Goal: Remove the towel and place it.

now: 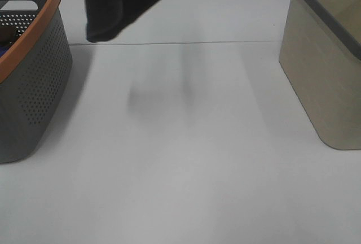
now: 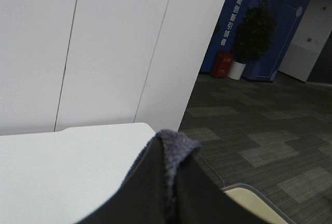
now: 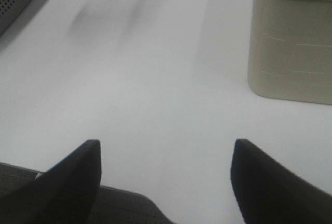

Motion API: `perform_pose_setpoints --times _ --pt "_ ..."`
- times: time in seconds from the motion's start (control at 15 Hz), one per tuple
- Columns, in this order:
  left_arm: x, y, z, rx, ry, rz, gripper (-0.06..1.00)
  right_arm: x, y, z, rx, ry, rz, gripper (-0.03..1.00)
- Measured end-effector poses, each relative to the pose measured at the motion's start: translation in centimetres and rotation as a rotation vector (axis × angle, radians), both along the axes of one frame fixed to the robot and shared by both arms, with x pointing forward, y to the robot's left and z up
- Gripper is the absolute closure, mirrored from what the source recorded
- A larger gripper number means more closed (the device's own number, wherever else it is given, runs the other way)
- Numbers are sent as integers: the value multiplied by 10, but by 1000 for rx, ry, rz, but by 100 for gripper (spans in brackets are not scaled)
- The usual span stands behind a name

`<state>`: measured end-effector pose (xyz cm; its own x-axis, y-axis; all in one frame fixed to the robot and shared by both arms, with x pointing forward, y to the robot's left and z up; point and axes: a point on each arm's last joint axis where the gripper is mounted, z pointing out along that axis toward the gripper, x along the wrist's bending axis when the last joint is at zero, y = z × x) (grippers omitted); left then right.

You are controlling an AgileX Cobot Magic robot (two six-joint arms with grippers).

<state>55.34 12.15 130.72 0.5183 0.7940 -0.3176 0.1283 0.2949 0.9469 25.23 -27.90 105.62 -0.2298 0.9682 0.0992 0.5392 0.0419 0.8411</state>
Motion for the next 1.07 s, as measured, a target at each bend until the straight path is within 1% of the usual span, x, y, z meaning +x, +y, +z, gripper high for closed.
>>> perform_pose_setpoints --times 0.13,0.33,0.4,0.47,0.6,0.73,0.8,0.93,1.07 --pt "6 -14 -11 23 22 -25 94 11 2 2 13 51 9 30" --pt "11 -33 -26 49 53 -61 94 29 9 16 61 22 59 30" --pt "12 -39 -30 54 61 -71 94 36 13 21 77 9 103 30" --pt "13 -45 -34 60 70 -82 94 42 19 24 86 1 178 30" --pt "14 -57 -42 72 86 -106 94 54 34 27 122 5 363 30" --pt "15 -62 -47 79 96 -117 94 68 42 27 102 -10 471 30" --pt "16 -64 -49 81 101 -119 94 79 45 27 88 -21 504 30" --pt "21 -68 -56 91 117 -120 94 104 49 30 84 -26 520 30" --pt "25 -71 -63 99 131 -121 94 128 53 32 109 6 508 30"
